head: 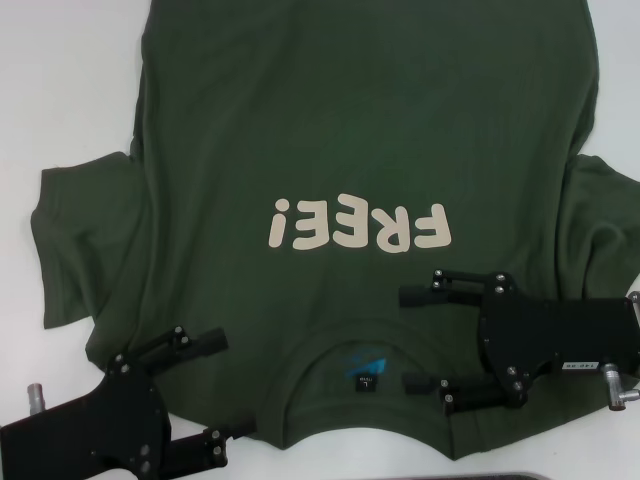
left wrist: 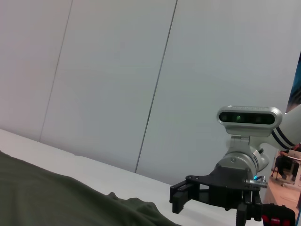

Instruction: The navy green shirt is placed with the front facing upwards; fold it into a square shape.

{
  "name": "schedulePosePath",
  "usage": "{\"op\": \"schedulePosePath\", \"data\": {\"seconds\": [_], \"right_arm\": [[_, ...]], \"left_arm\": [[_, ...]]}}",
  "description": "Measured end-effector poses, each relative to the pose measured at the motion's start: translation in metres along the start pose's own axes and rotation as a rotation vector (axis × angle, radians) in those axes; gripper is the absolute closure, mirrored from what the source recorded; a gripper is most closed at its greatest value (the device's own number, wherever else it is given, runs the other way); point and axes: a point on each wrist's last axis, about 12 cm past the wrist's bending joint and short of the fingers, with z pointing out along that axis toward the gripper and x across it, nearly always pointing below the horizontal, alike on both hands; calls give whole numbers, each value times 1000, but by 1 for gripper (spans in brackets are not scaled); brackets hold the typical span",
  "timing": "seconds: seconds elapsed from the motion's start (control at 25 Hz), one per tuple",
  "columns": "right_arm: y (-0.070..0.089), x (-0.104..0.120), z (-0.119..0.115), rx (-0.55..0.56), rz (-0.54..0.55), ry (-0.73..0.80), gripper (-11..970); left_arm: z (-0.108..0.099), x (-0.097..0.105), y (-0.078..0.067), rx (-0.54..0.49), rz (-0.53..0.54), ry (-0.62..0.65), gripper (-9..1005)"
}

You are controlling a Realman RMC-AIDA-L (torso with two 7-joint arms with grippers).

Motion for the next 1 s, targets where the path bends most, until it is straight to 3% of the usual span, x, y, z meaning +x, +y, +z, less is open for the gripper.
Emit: {"op": "schedulePosePath", "data": {"seconds": [0.52,0.64,1.0], "right_arm": [[0,0,0,-1,-1,-4,94],[0,-1,0,0,-1,-4,94],[-1,-1,0,1,-1,-7,94]], "left_arm": [[0,-1,1,0,2,0,172],[-2,-5,6,-26,-41,-24,172],[-9,-56,66,-85,-561,18,172]]}}
